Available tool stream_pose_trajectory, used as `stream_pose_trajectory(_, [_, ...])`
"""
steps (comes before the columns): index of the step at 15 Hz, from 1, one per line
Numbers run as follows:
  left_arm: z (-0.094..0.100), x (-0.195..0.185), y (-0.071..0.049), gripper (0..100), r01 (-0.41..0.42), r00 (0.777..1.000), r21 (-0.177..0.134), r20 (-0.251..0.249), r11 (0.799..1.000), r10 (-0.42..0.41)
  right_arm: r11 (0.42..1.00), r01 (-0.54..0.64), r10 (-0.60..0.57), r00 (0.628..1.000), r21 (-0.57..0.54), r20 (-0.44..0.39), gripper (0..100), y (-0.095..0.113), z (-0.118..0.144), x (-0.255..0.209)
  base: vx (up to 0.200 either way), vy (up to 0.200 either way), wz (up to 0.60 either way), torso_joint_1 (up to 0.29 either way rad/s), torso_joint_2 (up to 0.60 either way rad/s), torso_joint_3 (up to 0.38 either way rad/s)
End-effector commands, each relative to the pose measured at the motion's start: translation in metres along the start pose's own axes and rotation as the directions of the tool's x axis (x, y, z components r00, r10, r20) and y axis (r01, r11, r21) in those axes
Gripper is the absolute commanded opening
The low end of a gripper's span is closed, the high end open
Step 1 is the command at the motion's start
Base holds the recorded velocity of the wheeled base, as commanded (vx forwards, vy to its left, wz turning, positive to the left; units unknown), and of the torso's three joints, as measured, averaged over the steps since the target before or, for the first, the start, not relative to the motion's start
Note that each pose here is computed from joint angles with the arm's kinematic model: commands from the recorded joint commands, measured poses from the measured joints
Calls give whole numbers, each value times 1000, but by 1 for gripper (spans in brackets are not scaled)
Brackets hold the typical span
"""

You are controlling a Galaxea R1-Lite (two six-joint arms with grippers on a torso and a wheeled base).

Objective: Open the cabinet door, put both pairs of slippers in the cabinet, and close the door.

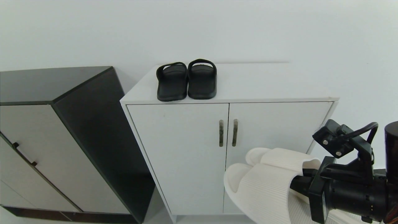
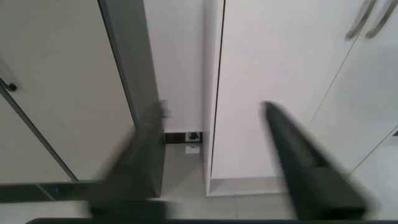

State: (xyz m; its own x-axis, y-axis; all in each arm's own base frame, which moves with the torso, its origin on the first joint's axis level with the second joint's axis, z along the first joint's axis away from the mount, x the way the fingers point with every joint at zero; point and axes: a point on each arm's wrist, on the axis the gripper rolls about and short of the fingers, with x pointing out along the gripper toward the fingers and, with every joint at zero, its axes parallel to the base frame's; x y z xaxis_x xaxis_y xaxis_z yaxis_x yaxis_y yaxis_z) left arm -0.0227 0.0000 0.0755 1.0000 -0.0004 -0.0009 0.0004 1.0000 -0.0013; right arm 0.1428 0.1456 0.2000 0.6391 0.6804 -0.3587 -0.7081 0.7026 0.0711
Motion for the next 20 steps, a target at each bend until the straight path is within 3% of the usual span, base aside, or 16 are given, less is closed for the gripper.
stream_pose_trajectory(1, [0,0,0,100,0,1000,-2,1,1000,0,1000,0,0,1000,2,-15,0,0,-2,4,0,0,0,-163,491,320])
stream_pose_trajectory(7, [0,0,0,100,1,1000,0,1,1000,-1,1000,0,0,1000,0,-7,0,0,-2,3,0,0,0,-134,468,330])
stream_pose_trajectory(9, [0,0,0,100,16,1000,18,-1,1000,-16,1000,1,-1,1000,0,-6,0,0,-3,3,0,0,0,-103,461,356])
stream_pose_trajectory(14, [1,0,0,100,12,1000,26,4,1000,-12,1000,15,-14,1000,7,-15,0,-3,-5,4,0,0,0,-52,443,390])
stream_pose_trajectory(15, [11,-2,0,100,20,999,37,30,999,-21,1000,15,-15,1000,5,-20,0,-3,-6,5,0,0,0,-22,256,246])
stream_pose_trajectory(16, [42,-4,-1,100,45,997,34,56,998,-47,1000,14,-13,1000,5,-22,0,-3,-6,5,0,0,0,2,154,144])
stream_pose_trajectory(17, [68,2,-2,100,107,993,26,37,994,-108,1000,13,-13,1000,5,-20,0,-3,-6,5,0,0,0,-2,95,76])
stream_pose_trajectory(18, [87,15,-4,100,206,979,21,-17,978,-205,1000,14,-14,1000,3,-26,0,-3,-7,6,0,0,0,0,0,0])
stream_pose_trajectory(19, [101,35,-7,100,334,939,-7,-88,942,-333,1000,15,-15,999,-15,-29,0,-3,-8,7,0,0,0,0,0,0])
stream_pose_trajectory(20, [110,53,-11,100,456,880,-39,-126,889,-457,1000,15,-15,999,-28,-28,0,-3,-9,6,0,0,0,0,0,0])
